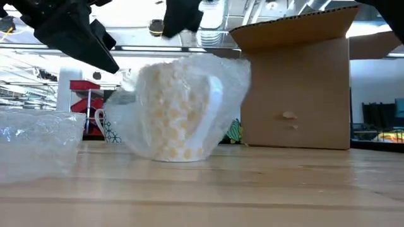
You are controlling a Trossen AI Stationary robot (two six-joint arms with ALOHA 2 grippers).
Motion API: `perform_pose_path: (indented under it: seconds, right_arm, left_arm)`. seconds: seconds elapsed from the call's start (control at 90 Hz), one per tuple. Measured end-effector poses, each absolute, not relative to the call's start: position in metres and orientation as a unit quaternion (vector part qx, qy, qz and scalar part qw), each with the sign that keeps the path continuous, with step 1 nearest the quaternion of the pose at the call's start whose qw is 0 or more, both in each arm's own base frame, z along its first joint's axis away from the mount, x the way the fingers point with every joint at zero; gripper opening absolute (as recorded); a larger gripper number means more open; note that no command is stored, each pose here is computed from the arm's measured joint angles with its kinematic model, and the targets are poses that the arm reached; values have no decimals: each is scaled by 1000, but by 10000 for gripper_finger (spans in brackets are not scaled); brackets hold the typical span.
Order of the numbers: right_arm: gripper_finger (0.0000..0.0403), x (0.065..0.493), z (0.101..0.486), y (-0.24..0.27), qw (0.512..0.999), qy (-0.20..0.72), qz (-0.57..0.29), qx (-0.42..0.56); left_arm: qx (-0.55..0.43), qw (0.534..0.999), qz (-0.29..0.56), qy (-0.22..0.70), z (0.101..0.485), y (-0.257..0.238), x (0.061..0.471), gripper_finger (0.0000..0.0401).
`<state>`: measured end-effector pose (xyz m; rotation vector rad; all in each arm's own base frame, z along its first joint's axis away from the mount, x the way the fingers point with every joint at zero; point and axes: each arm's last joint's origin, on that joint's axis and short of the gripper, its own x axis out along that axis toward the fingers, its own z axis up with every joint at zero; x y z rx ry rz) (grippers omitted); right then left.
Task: Wrap mug
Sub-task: Put the wrapped yellow mug into the cardboard box
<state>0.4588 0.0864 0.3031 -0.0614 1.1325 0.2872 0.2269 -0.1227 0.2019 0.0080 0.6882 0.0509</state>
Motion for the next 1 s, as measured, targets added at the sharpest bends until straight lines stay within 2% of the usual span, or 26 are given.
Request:
perform_pose_path:
  seconds: [0.067, 0.189, 0.389, 0.511, 0.689, 0.867, 1.0]
  right_arm:
    - [122, 449, 310, 90, 827, 537, 155, -55]
    - [141, 430, 312, 112, 788, 566, 211, -121]
    - [152, 413, 303, 144, 735, 580, 255, -243]
    - [160, 414, 291, 155, 721, 564, 265, -303]
    - [190, 422, 281, 159, 728, 529, 276, -338]
    - [226, 428, 264, 151, 717, 536, 237, -377]
    - [233, 432, 248, 145, 711, 540, 219, -393]
  left_arm:
    - [4, 941, 25, 338, 202, -123, 227, 0]
    - [4, 941, 25, 338, 202, -123, 227, 0]
    - [7, 941, 26, 338, 202, -122, 227, 0]
    - [11, 936, 36, 349, 200, -117, 228, 0]
    - [13, 933, 50, 356, 199, -110, 230, 0]
    - [15, 932, 60, 356, 199, -105, 232, 0]
    - [15, 932, 67, 355, 199, -101, 234, 0]
